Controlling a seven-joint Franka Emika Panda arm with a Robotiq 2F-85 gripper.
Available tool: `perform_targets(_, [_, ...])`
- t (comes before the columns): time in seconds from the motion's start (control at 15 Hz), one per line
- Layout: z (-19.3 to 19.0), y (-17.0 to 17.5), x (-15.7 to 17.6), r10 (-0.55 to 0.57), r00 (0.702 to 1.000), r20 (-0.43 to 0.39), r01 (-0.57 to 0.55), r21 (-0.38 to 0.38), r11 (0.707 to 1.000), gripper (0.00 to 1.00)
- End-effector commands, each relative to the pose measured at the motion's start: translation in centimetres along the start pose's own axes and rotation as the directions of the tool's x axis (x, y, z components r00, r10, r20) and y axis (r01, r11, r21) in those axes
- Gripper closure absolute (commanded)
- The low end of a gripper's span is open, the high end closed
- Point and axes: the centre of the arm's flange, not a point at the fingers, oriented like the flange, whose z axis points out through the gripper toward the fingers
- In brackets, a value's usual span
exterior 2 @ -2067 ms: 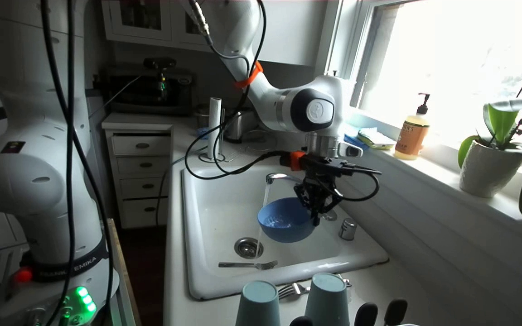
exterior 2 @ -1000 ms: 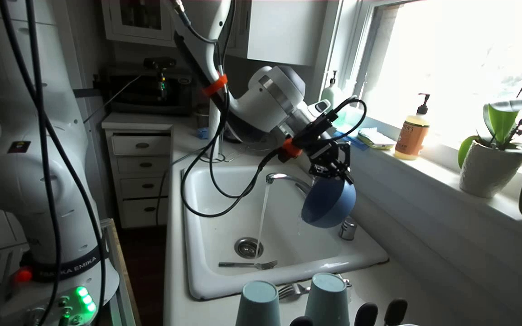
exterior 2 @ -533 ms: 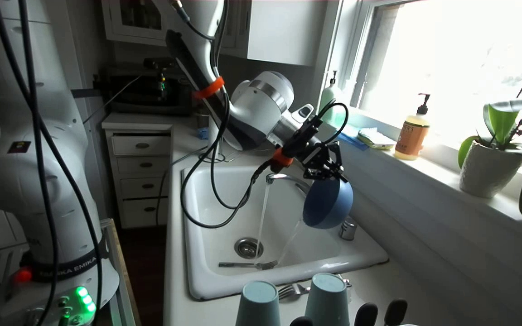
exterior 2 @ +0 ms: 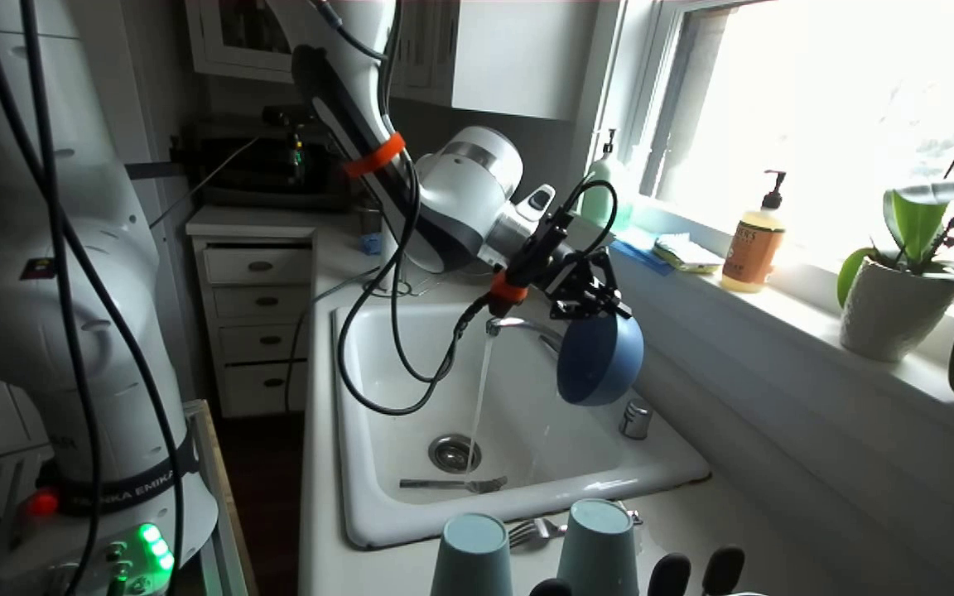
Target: Put the blue bowl under the running water and pour out its contents into the sink twice and then put the bowl back on the sink
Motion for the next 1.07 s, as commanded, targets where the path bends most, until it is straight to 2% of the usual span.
perform_targets(0.0, [-1.3,-0.1,-0.9,0.013,0.999,-0.032,-0.015,-0.065,0.998,0.99])
perform_targets(0.67, [-2.4,0.5,-1.2,0.005,0.992,-0.123,-0.027,-0.179,0.984,0.99])
perform_targets(0.73, [-2.4,0.6,-1.1,0.012,0.993,-0.117,-0.033,-0.180,0.983,0.99])
perform_targets(0.87, [-1.7,1.1,-0.9,0.040,0.998,-0.052,-0.047,-0.133,0.990,0.99])
perform_targets(1.0, [-0.9,1.7,-0.8,0.081,0.996,0.036,-0.079,-0.059,0.995,0.99])
